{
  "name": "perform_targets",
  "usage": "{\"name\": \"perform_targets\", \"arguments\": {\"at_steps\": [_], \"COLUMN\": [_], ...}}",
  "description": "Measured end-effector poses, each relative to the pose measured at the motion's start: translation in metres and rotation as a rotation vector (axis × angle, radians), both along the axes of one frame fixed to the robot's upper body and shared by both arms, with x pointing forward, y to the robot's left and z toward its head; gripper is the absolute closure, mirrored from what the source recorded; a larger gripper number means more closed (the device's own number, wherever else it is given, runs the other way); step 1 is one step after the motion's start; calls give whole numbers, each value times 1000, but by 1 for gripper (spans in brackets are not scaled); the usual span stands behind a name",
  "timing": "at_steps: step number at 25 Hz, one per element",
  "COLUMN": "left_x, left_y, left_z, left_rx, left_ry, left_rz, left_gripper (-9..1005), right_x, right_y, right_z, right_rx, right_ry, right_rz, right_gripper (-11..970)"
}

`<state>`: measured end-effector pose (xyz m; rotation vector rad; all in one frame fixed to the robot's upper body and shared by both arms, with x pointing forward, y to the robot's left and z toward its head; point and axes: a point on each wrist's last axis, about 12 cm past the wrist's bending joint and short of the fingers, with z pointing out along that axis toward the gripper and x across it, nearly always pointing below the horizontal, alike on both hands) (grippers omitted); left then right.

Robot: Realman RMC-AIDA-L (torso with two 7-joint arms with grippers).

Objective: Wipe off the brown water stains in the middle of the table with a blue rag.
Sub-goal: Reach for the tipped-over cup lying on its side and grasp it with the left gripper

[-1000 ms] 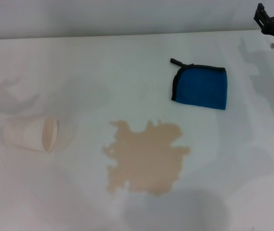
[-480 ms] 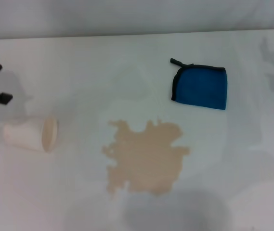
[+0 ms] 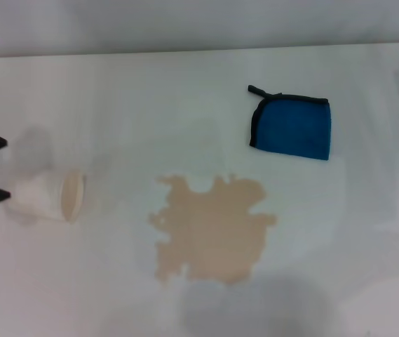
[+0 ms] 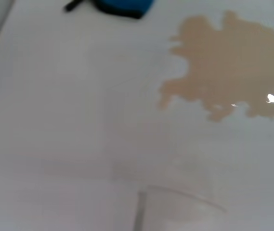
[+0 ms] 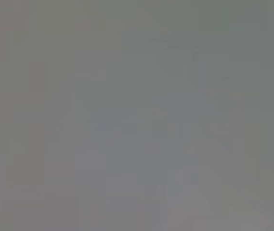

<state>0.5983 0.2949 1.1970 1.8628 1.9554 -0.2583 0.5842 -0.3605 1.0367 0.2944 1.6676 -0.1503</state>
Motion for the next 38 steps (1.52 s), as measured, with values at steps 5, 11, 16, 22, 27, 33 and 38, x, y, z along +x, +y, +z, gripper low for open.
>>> {"name": "perform_targets", "arguments": {"at_steps": [5, 11, 16, 22, 27, 33, 38], "left_x": [-7, -6, -6, -8, -8, -2, 0], "left_y": [-15, -25, -29, -26, -25, -23, -30], "left_z": [-13, -19, -29, -34, -34, -36, -43], "left_rx": [13, 37, 73, 98, 111, 161, 181], "left_ry": [-23, -26, -36, -30, -52, -95, -119], "left_rz": [-109, -130, -138, -140, -131, -112, -115], "left_gripper": [136, 136, 136, 135, 135, 136, 136], "right_x": [-4, -8, -12, -15, -16, -16, -17], "right_y": [-2, -6, -8, -8, -7, -6, -7], "right_z": [-3, -5, -8, -11, -12, -12, -13], "right_rx": [2, 1, 2, 7, 9, 21, 23], "right_ry": [7, 14, 22, 32, 33, 32, 33], "right_rz": [-9, -18, -25, -27, -26, -27, -30], "right_gripper": [175, 175, 176, 176, 176, 176, 176]}}
